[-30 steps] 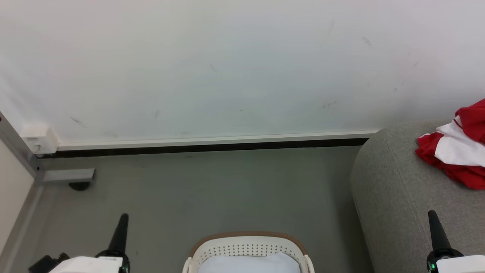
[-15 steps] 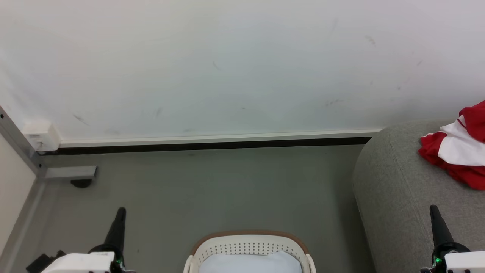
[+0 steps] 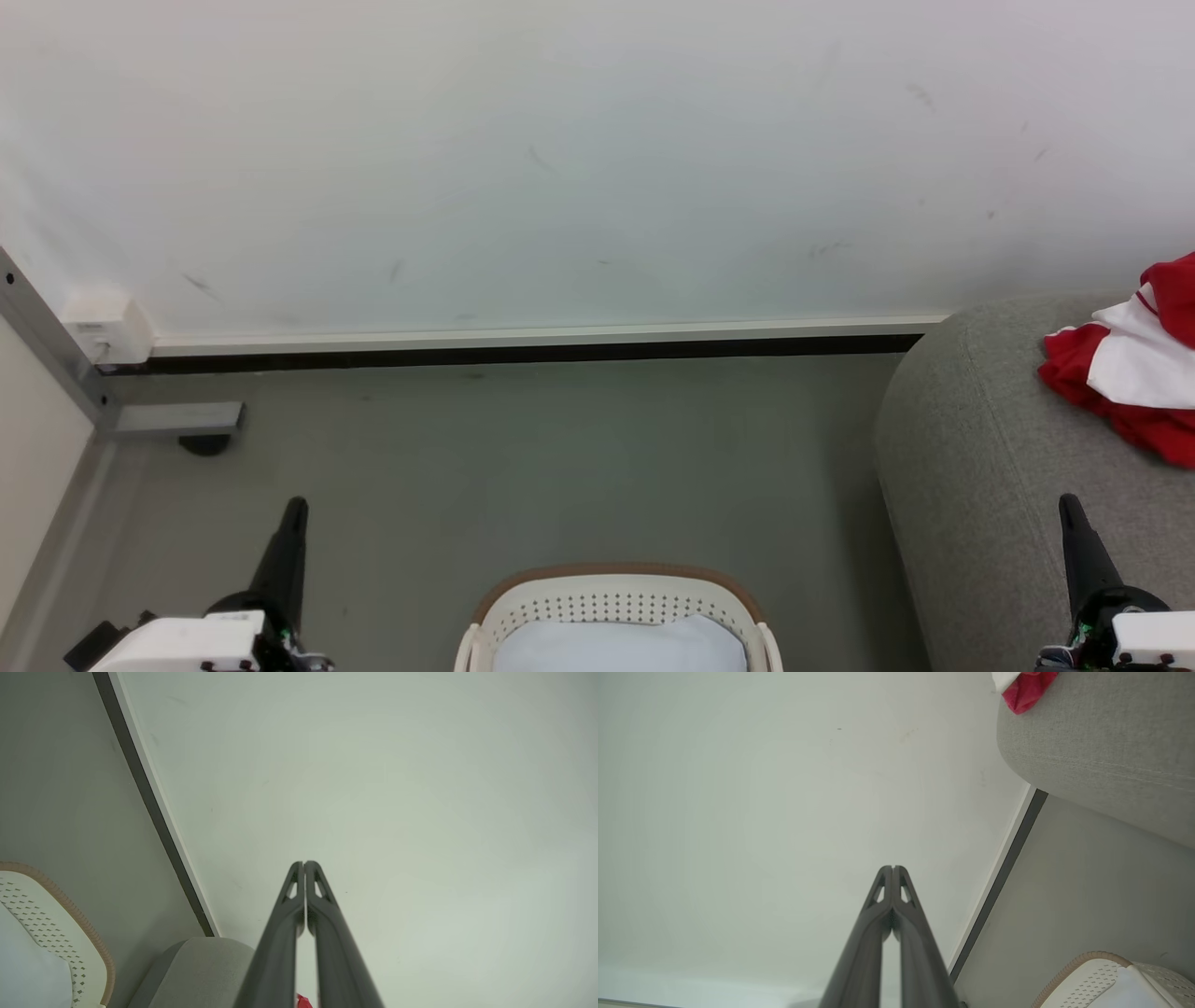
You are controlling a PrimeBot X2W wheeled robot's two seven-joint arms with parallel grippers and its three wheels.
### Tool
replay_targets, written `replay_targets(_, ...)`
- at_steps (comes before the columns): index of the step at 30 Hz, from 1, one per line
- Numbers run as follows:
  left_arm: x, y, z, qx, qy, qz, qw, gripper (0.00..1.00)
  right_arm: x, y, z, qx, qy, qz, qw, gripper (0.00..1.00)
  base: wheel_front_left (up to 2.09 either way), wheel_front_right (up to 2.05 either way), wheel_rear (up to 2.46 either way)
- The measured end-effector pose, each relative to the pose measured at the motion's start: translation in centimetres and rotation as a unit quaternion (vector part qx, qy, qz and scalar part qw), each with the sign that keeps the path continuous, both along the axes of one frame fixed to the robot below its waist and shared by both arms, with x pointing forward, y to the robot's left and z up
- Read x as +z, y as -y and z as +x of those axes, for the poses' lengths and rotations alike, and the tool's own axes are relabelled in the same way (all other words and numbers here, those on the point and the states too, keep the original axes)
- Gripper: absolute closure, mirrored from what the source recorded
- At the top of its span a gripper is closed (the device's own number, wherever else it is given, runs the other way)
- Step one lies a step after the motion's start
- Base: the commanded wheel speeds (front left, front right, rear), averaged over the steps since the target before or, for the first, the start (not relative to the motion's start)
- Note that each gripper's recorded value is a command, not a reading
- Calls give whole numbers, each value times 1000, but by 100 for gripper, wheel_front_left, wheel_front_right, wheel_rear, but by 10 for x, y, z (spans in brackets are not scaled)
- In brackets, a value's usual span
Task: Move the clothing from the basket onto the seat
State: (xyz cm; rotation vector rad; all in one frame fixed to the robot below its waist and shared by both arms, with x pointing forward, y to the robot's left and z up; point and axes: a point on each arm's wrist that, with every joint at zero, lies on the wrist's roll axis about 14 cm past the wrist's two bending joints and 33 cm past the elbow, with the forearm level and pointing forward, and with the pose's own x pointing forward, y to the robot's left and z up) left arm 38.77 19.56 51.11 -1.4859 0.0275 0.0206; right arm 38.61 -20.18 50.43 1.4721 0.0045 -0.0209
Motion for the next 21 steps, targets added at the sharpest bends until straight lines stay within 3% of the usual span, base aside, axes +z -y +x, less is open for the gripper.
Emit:
replay_targets(13, 5, -4, 1, 2, 11, -40, 999, 100, 4, -2, 5, 6, 9, 50, 999, 100, 0, 0, 0)
replay_targets(21, 5, -4, 2, 2, 12, -42, 999, 100, 4, -2, 5, 6, 9, 52, 999, 100, 0, 0, 0)
